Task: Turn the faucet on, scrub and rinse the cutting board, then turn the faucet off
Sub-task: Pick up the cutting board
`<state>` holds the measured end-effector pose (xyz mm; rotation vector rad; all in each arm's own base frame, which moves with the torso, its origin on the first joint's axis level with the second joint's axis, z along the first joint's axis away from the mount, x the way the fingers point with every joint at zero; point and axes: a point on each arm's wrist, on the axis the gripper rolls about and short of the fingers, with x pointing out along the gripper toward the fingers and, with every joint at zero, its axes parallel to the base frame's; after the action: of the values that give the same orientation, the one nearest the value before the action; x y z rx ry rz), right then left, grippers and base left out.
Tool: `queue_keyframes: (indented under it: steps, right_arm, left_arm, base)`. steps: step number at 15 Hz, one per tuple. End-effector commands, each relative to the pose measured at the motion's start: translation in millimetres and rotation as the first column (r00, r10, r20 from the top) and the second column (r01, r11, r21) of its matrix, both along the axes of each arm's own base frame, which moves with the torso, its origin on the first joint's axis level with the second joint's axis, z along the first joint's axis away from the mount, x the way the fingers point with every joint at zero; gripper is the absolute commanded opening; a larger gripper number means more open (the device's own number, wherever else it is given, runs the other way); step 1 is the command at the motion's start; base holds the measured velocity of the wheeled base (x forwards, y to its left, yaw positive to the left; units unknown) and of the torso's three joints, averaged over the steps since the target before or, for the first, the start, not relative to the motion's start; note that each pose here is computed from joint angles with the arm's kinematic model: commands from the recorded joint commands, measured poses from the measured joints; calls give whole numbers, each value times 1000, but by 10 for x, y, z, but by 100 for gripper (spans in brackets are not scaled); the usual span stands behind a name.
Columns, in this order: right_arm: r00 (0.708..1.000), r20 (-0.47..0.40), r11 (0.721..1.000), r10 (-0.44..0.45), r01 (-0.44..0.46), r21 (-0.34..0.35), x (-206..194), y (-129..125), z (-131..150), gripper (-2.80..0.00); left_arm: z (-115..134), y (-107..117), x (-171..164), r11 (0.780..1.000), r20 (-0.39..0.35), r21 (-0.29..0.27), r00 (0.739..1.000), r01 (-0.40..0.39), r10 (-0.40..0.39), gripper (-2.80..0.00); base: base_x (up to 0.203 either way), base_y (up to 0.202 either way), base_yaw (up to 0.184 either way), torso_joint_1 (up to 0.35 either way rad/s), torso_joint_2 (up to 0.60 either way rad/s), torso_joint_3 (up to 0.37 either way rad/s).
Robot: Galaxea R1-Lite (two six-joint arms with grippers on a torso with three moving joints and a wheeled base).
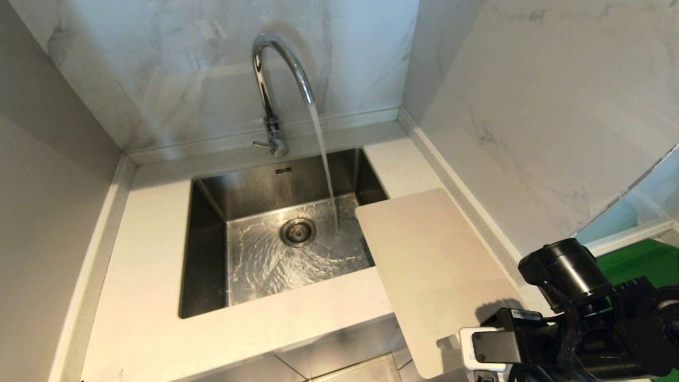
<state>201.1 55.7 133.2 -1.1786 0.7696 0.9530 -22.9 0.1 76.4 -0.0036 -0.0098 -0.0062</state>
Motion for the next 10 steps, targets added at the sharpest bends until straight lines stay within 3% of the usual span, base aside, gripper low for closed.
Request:
queue_keyframes:
  steps: [1, 10]
  right_arm:
    - [1000, -23, 1000, 7, -7, -6, 45, 13, -52, 0]
    - [998, -55, 999, 39, -40, -13, 135, 108, -180, 0]
  left_arm:
    - [-4, 0, 2, 1000, -2, -1, 1000, 0, 0, -280]
    - [-4, 0, 2, 1000, -2, -1, 1000, 0, 0, -280]
  base:
    - [0, 0, 0, 0, 0, 0]
    - [0, 0, 0, 0, 0, 0]
